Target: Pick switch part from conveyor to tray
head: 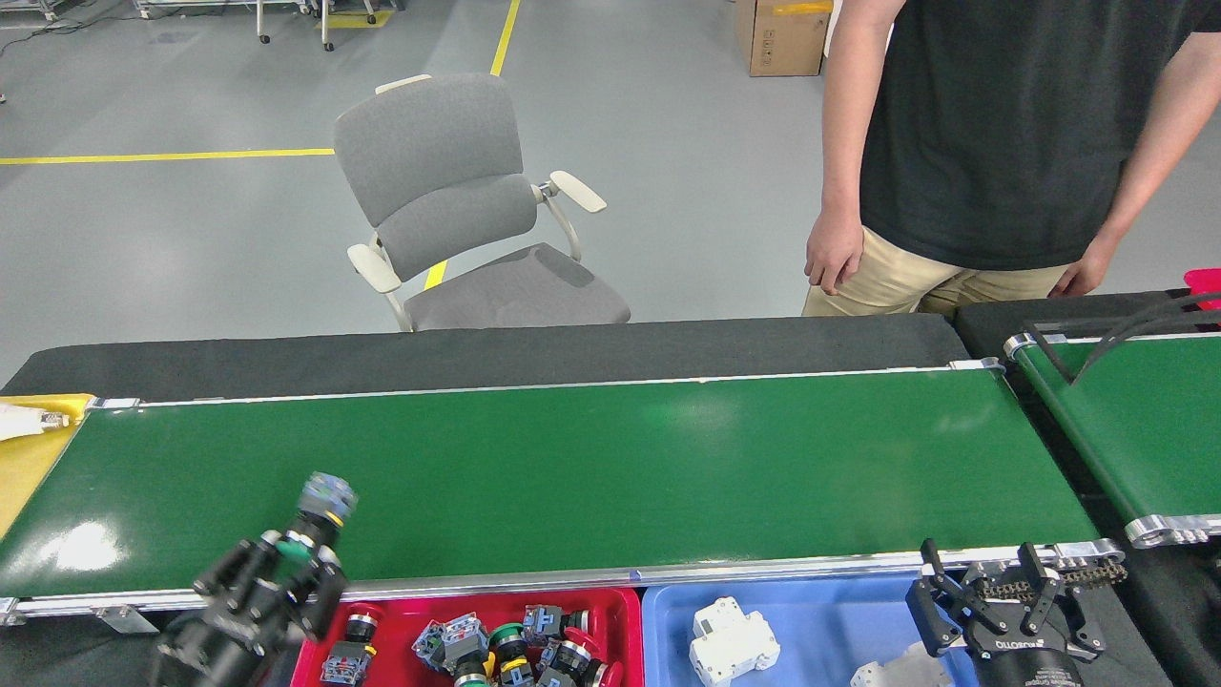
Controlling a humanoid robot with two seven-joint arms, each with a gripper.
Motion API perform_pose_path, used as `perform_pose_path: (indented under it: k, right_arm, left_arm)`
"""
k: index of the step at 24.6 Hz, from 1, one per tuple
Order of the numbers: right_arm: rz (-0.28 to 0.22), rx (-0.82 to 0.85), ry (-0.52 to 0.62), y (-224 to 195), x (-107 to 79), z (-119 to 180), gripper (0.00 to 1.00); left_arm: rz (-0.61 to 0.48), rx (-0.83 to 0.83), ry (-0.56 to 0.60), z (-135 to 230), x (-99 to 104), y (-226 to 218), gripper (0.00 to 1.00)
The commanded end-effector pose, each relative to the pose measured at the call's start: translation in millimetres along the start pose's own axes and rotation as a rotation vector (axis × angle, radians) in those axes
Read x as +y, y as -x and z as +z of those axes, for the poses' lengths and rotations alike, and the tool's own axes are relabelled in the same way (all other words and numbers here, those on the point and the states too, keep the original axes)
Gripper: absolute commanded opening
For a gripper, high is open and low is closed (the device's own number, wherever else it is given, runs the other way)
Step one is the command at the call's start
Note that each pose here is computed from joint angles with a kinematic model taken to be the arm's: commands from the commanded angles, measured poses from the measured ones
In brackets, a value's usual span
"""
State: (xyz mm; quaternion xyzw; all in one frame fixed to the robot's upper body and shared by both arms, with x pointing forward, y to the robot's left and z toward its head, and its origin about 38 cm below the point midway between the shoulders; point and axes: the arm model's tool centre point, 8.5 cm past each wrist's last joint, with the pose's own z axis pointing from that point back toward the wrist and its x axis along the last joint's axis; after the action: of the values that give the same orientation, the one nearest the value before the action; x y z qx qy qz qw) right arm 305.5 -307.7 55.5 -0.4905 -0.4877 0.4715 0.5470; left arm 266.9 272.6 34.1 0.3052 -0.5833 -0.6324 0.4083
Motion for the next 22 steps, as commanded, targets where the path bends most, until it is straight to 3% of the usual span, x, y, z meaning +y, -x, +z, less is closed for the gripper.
perform_pose_path:
  k: [1,6,12,15,22]
  right_arm:
    - [0.005,0.014,0.039,5.9,-12.5,-0.3,0.99]
    - [0.015,0.034,-0.010,14.8,1.8,18.3,0.99]
    - [0.024,0.015,-0.039,10.0,9.5,34.2,0.99]
    - [0.017,-0.011,-0.042,-0.9,10.5,36.5,0.99]
    - [-0.009,-0.005,-0.041,-7.4,12.7,36.8,0.99]
  left_arm:
    - [0.000,-0.059,0.022,4.4,-4.9,-21.7,1.00]
    - [0.011,-0.019,0.019,2.1,-7.2,-23.9,1.00]
    - [0.021,0.448,-0.016,28.3,1.7,40.6,1.00]
    - [0.000,0.588,-0.021,51.7,6.9,68.1,1.00]
    - [-0.073,0.631,-0.009,73.1,17.4,95.5,1.00]
